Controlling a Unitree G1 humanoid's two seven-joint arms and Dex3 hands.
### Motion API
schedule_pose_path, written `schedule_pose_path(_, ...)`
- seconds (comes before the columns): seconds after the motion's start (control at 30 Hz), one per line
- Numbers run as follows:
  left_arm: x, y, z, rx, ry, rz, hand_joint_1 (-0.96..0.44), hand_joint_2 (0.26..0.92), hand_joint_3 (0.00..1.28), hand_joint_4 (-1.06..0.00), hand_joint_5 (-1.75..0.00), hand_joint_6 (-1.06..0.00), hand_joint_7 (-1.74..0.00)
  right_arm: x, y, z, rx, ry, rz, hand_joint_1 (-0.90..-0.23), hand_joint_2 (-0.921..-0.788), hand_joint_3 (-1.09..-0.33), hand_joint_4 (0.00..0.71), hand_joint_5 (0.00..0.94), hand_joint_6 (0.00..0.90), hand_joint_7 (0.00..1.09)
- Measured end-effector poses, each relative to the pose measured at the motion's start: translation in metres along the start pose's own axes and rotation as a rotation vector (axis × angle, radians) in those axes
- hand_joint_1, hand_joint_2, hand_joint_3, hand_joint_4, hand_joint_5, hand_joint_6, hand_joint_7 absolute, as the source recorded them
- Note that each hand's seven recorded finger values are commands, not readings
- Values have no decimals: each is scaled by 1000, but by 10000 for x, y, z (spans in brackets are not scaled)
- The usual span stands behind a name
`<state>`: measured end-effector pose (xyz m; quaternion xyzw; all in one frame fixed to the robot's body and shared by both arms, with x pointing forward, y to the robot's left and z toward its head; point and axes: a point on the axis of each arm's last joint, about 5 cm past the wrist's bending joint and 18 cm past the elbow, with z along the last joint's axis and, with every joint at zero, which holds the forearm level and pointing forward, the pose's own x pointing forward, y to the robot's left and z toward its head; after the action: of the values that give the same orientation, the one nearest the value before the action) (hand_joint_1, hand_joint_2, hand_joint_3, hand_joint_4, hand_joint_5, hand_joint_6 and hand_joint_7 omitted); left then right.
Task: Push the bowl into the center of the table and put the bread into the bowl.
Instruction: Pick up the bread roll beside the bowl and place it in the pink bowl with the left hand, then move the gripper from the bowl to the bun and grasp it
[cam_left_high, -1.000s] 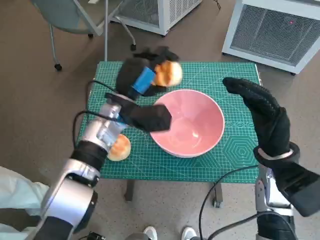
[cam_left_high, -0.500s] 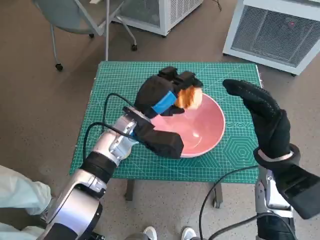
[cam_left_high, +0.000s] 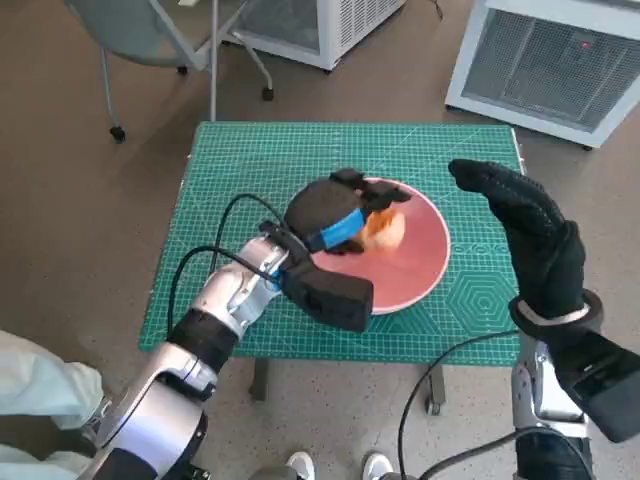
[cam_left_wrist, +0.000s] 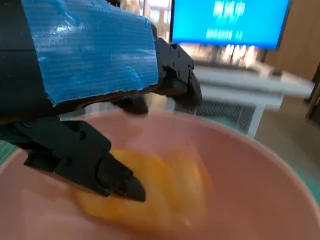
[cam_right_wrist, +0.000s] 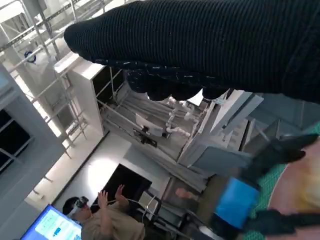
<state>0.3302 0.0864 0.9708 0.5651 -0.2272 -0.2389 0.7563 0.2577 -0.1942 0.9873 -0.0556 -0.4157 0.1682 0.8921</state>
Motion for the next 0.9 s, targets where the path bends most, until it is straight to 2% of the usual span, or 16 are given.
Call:
schedule_pose_path(0.2,-27,108,7,-29,-25,-39,-439,893,0,-14,0,-141,-14,1,3,-1,0,0,0,-584,-921,-739,108,1,-1,359)
schedule_pose_path(0.47,-117,235,-27,-92,-44,-77,-460,876,0,0,1,-139,-10,2,10,-2,1,0,-1,-587,-921,-739,108,1,-1,359)
schedule_pose_path(0.67,-278,450,-102,-158,-58,-79,-451,838,0,1,1,-147,-13,4,12,1,2,-1,-2,-596,-921,-739,108,0,-1,358)
schedule_pose_path(0.9,-511,770,-213,-188,-2,-27,-390,795,0,-3,-1,-163,-18,7,13,5,2,-2,-2,-597,-921,-736,110,1,-1,360)
